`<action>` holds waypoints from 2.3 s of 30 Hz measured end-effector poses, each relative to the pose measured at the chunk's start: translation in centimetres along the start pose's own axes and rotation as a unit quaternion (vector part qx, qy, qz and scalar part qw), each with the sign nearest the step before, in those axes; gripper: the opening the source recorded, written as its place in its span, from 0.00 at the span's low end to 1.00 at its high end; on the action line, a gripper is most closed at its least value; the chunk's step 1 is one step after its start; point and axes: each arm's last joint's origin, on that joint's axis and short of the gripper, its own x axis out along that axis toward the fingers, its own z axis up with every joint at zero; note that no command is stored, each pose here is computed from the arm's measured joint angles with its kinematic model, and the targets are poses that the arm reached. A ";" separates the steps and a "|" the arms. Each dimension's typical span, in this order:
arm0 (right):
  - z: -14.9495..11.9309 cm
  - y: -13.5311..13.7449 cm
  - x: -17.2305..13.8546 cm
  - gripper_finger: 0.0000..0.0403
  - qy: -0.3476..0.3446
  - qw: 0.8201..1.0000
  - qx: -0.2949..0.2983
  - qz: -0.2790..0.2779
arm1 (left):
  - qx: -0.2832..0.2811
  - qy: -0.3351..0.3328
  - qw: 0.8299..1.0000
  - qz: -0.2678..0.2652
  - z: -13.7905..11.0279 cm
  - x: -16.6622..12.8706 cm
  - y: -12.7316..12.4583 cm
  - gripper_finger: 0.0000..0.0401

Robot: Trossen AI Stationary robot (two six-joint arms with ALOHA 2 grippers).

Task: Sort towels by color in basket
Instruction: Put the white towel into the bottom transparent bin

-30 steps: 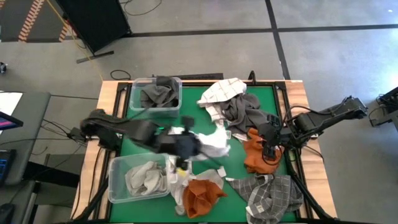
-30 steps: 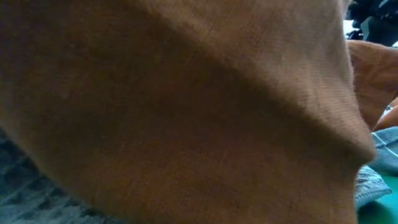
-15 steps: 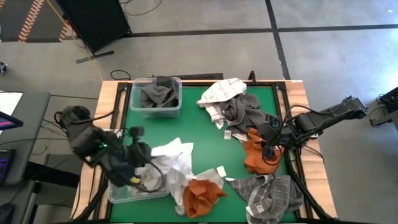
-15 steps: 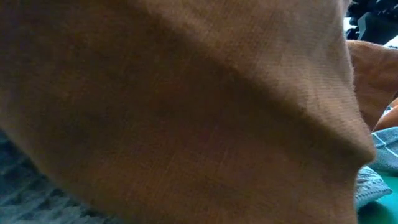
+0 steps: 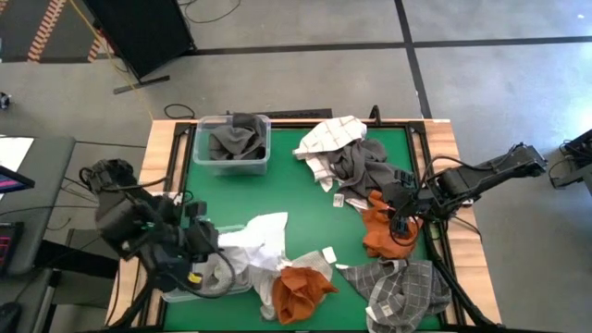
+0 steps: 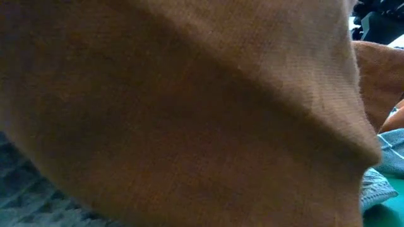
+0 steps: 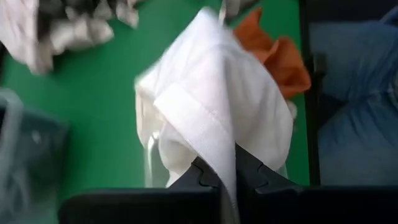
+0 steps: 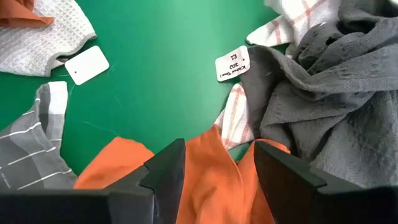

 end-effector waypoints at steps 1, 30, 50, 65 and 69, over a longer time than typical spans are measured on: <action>0.0 0.0 0.0 0.54 0.000 1.000 0.000 0.000 | -0.008 0.016 1.000 0.000 -0.1 0.5 0.0 0.00; 2.2 1.8 1.8 0.54 -0.054 0.997 -0.053 0.021 | -0.062 0.236 0.969 -0.049 -5.2 14.9 -0.3 0.00; 8.5 8.6 9.5 0.54 -0.266 0.923 -0.250 0.120 | -0.077 0.250 0.965 -0.012 -8.6 19.7 1.1 0.11; 10.9 11.0 15.1 0.54 -0.439 0.842 -0.291 0.120 | -0.090 0.220 0.971 -0.004 -7.6 19.4 1.0 0.57; 11.6 10.4 16.6 0.54 -0.437 0.844 -0.287 0.119 | -0.093 0.207 0.974 -0.014 -6.8 18.8 0.8 0.64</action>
